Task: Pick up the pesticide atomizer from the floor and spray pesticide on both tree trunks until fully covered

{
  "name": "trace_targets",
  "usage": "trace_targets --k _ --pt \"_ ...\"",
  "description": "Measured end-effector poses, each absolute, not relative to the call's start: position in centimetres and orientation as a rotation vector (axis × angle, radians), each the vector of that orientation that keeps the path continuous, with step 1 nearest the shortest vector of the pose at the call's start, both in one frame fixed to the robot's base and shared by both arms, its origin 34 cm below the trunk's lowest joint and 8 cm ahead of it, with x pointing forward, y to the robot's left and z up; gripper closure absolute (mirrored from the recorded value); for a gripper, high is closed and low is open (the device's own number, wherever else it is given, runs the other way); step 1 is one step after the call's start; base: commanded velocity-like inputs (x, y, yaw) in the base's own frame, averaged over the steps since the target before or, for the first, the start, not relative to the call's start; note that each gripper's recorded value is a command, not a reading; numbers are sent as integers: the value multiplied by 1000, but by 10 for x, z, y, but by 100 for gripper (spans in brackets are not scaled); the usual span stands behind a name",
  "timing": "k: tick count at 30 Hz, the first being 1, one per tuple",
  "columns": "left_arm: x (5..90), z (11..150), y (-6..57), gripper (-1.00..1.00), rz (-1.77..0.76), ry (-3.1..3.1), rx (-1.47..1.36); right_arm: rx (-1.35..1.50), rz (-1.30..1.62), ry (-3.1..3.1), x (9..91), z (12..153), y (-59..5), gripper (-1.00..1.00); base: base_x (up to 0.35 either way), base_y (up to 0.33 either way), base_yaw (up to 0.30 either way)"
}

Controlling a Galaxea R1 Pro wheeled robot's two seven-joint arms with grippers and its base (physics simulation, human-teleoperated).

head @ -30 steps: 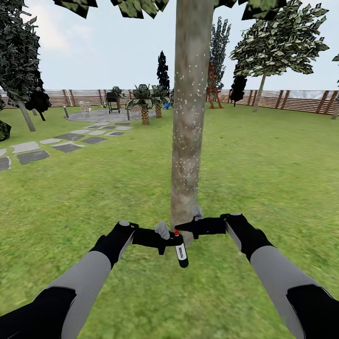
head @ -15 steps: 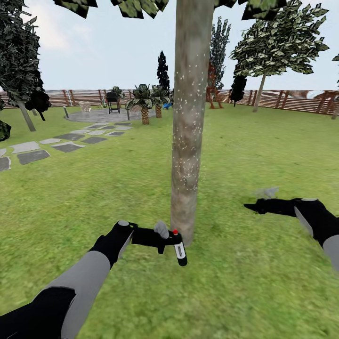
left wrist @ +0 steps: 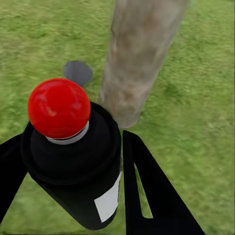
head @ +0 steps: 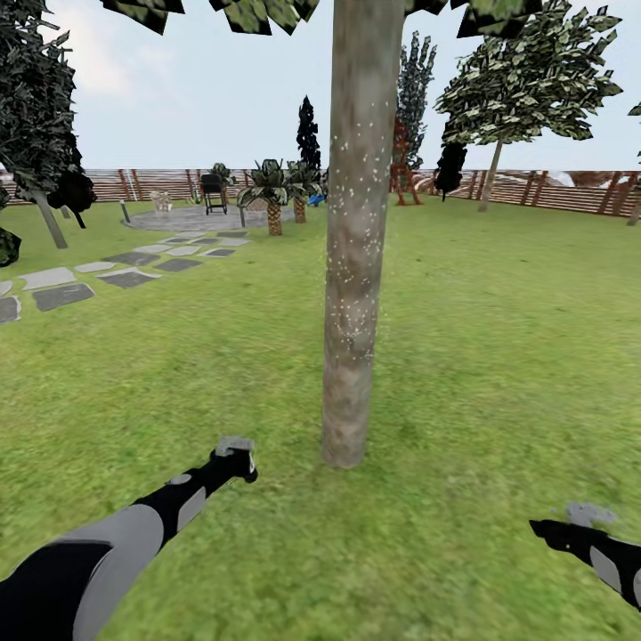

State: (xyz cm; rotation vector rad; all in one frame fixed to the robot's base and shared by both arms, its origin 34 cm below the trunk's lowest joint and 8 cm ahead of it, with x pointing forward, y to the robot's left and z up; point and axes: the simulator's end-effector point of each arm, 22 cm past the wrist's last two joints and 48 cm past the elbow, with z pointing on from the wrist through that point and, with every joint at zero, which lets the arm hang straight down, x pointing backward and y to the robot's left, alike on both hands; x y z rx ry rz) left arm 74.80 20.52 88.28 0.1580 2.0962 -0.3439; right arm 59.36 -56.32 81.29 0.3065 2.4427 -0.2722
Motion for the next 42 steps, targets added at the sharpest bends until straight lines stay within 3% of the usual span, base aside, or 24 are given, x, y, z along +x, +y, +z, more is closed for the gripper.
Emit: trace_targets --k 3,9,23,32,42 --pt "743 875 223 100 -318 2107 113 351 -196 2450 590 792 -527 -100 -119 0 0" --pt "742 875 221 100 -321 2107 114 347 -175 2453 592 789 -515 -100 -313 -74 -39" --pt "742 874 220 100 -323 2108 114 335 -129 2461 597 781 -488 -100 -221 -227 -283" --pt "742 876 220 100 -323 2105 114 335 -128 2460 597 782 -487 -100 0 -313 -300" --pt "743 878 221 100 -318 2103 112 330 -113 2460 598 780 -478 -100 217 -288 -300"
